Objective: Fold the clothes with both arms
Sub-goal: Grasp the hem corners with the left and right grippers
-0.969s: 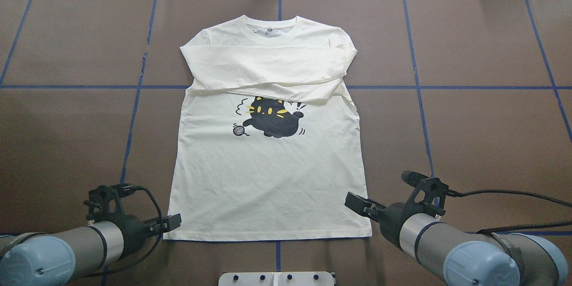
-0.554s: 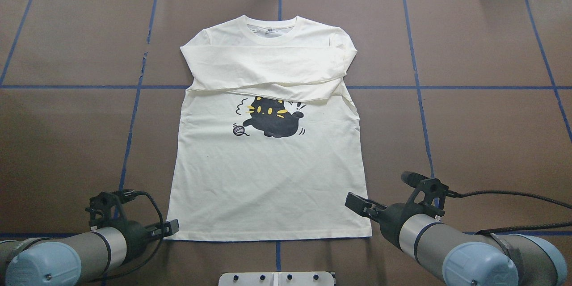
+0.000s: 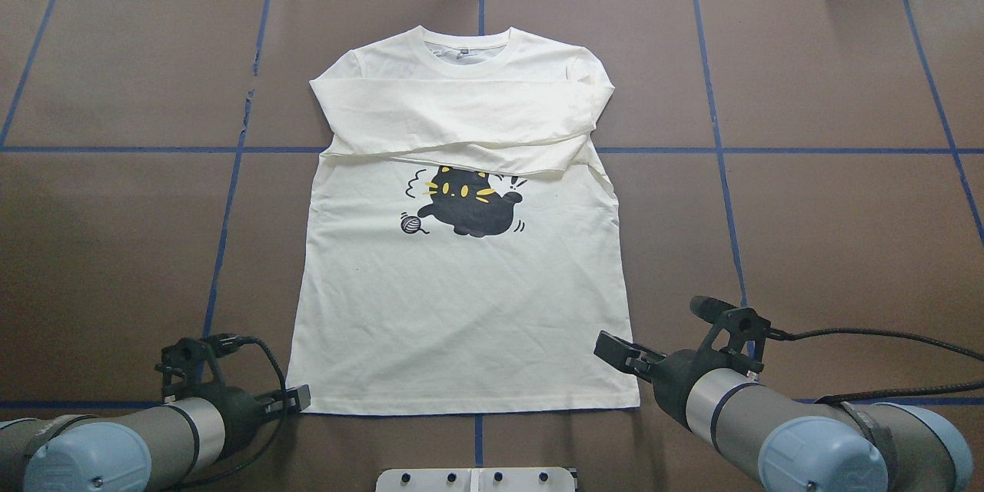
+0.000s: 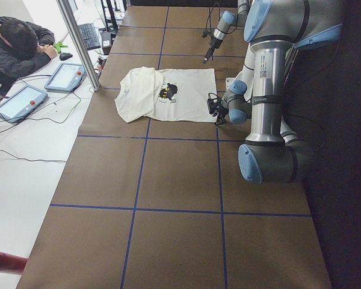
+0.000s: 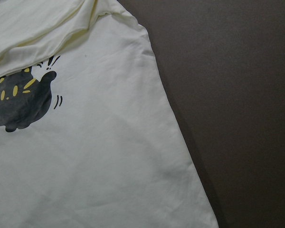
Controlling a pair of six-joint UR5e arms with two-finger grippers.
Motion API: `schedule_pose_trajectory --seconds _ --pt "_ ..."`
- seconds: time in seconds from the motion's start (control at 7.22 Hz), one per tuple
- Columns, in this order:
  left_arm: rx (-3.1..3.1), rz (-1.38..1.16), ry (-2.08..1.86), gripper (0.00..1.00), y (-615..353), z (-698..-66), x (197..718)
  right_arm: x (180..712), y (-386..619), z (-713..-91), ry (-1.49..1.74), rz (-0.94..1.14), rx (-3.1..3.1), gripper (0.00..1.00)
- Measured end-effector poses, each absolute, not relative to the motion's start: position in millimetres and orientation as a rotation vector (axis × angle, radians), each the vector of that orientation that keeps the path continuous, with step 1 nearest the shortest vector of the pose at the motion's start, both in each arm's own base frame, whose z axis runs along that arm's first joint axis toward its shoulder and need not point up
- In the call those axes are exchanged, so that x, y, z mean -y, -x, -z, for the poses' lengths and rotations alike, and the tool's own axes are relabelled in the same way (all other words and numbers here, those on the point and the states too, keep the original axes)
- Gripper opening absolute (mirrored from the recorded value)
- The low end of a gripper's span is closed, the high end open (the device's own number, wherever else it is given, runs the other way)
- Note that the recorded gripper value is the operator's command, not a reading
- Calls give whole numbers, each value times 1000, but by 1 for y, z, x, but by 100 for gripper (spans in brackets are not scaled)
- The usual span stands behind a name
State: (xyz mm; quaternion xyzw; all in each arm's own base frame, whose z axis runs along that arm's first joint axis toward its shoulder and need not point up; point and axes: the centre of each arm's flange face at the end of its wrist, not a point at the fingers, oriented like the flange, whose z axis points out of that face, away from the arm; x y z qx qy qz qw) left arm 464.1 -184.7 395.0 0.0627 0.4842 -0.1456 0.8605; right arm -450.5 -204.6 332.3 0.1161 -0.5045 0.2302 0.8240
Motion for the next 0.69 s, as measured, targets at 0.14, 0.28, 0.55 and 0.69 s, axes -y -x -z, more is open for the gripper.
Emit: schedule_pose_trajectory --seconds 0.14,0.28,0.55,0.69 --pt "-1017 304 -130 0 -466 -395 184 204 451 -332 -247 -489 1073 99" --pt "-1022 303 -129 0 -467 -393 183 204 451 -332 -246 -488 1073 99" --pt "-1027 300 -128 0 -467 -390 182 204 451 -333 -246 -487 1072 99" --pt "-1027 298 -130 0 -467 -390 182 203 452 -334 -247 -487 1070 97"
